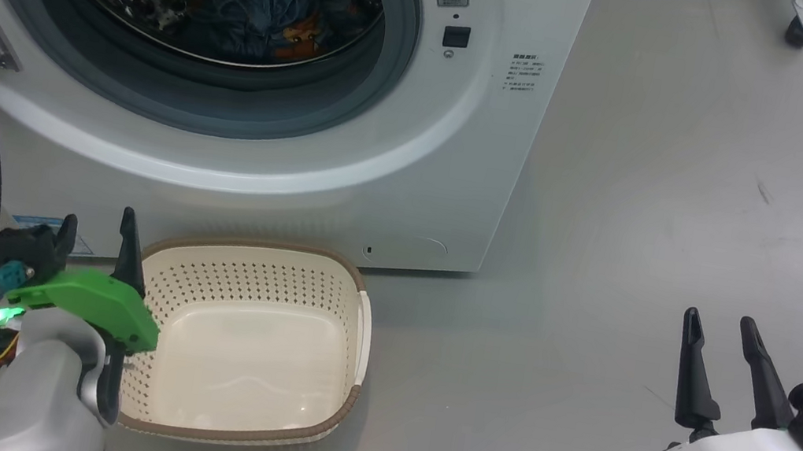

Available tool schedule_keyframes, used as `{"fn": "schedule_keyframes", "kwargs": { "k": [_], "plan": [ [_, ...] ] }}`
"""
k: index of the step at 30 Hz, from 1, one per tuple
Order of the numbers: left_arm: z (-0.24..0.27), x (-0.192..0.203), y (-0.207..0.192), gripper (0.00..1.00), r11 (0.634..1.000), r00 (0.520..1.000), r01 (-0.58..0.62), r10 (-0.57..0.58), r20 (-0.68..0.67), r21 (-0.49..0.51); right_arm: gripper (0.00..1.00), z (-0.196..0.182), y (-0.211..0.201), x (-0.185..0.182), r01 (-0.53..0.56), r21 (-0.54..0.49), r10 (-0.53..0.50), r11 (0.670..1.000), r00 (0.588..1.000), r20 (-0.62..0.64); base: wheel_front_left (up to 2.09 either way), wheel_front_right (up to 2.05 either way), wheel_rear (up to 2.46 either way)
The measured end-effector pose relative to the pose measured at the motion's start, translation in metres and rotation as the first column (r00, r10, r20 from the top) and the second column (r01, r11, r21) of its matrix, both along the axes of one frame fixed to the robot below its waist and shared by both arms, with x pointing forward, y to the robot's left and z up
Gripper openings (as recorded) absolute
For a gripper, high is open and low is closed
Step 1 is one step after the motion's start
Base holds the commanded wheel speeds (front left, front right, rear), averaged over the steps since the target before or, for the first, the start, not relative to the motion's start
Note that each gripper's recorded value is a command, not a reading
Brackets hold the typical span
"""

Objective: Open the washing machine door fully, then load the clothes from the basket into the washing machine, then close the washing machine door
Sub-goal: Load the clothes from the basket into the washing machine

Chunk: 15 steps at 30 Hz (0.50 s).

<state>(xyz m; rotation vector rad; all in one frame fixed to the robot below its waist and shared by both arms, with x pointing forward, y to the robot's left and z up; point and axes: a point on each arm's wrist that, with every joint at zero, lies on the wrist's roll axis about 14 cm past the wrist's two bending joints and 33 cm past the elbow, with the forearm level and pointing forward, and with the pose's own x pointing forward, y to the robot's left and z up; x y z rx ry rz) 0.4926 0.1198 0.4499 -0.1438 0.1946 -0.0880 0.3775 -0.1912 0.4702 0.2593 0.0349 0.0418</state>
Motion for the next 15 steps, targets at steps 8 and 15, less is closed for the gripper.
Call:
{"fn": "schedule_keyframes", "kwargs": {
  "k": [8, 15],
  "plan": [
    [-0.004, -0.033, 0.003, 1.0, 0.998, 1.0, -0.016, 0.016, 0.001, -0.054, 1.0, 0.003, 0.003, -0.013, -0.013, -0.004, 0.013, 1.0, 1.0, 0.006, 0.0, 0.0, 0.0],
    [-0.005, -0.06, -0.001, 1.0, 0.999, 1.0, 0.005, -0.004, 0.015, -0.051, 1.0, 0.005, 0.01, -0.023, -0.038, -0.007, 0.038, 0.999, 0.999, 0.01, 0.0, 0.0, 0.0]
  ]
}}
